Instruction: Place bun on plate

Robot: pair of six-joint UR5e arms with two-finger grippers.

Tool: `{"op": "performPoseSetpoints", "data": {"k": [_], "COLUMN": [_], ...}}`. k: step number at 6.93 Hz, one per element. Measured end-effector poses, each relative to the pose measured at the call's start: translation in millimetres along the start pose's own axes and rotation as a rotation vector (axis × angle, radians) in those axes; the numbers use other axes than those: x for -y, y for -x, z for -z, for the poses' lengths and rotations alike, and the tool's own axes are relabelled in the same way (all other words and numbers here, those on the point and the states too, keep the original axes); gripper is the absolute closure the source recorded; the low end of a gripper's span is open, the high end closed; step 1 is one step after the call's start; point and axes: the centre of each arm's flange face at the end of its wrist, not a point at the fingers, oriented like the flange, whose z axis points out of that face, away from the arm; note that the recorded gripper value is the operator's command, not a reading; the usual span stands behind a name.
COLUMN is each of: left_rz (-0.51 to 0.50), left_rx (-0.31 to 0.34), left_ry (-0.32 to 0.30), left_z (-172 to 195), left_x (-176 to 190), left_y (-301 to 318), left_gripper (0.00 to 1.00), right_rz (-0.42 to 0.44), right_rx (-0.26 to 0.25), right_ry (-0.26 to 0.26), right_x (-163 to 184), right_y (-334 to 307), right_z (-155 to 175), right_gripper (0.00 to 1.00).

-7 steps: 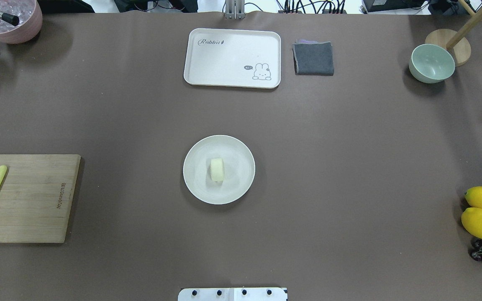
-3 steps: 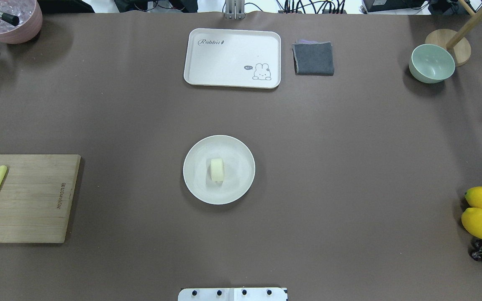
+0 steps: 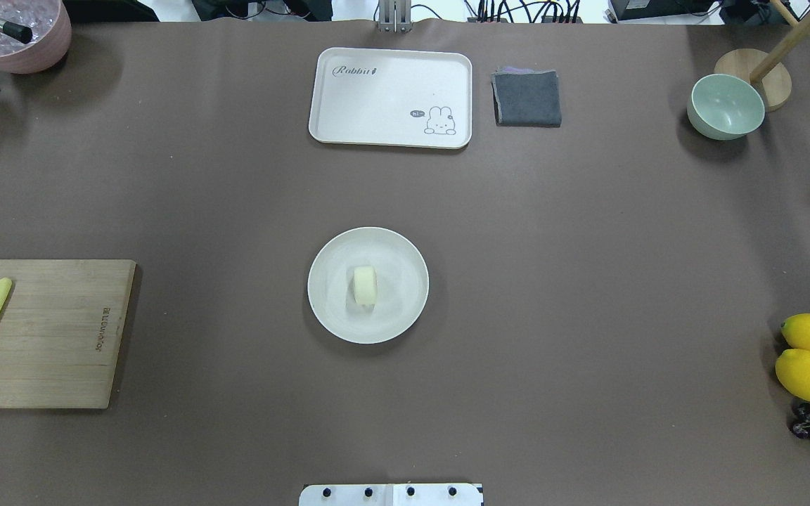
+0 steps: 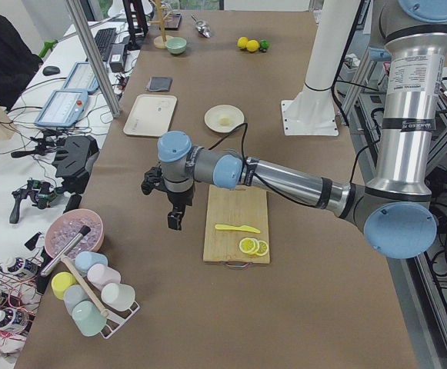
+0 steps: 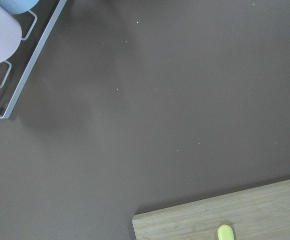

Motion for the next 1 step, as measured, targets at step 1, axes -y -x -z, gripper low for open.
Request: {"op": "performPoseSetpoints", "data": {"k": [1], "left_rz": [-0.005], "left_rx": [-0.002], "left_ry": [-0.006], "left_z": [3.2], "left_x": [0.1], "left_y": [-2.9], "left_gripper": [0.02], "right_rz": [0.003], "right_rx": [0.002], "right_ry": [-0.002], "right_x": [0.2], "right_y": [2.3], "right_z": [0.7], "right_gripper": [0.00]}}
